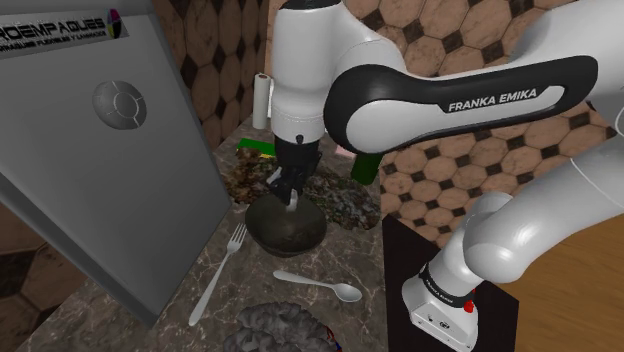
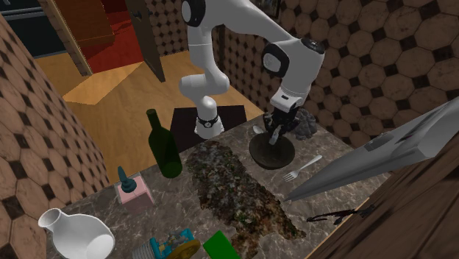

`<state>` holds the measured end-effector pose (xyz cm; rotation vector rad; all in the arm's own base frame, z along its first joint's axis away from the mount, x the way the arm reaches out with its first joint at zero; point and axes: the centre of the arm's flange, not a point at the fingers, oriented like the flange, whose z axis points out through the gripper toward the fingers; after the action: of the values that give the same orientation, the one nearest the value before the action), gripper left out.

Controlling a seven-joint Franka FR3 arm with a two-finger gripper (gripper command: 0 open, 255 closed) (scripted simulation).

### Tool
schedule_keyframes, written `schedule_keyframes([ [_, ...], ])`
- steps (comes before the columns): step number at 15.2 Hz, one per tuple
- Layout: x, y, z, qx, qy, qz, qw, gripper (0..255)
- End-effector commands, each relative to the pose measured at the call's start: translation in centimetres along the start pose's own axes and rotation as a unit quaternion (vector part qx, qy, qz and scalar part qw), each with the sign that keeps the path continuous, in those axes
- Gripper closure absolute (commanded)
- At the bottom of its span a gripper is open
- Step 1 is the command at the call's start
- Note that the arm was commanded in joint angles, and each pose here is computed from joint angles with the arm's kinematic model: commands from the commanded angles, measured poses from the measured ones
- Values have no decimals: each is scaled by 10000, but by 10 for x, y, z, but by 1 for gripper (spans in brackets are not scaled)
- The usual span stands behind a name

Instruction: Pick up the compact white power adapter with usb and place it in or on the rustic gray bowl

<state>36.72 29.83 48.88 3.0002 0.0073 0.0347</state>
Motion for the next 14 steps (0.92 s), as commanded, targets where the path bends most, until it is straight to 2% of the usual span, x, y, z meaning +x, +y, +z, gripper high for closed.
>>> schedule_keyframes([
  [1, -1, -2, 10, 1, 2, 0, 10000, 255],
  [6, -2, -5, 37, 1, 2, 0, 10000, 255],
  [14, -2, -5, 37, 1, 2, 0, 10000, 255],
])
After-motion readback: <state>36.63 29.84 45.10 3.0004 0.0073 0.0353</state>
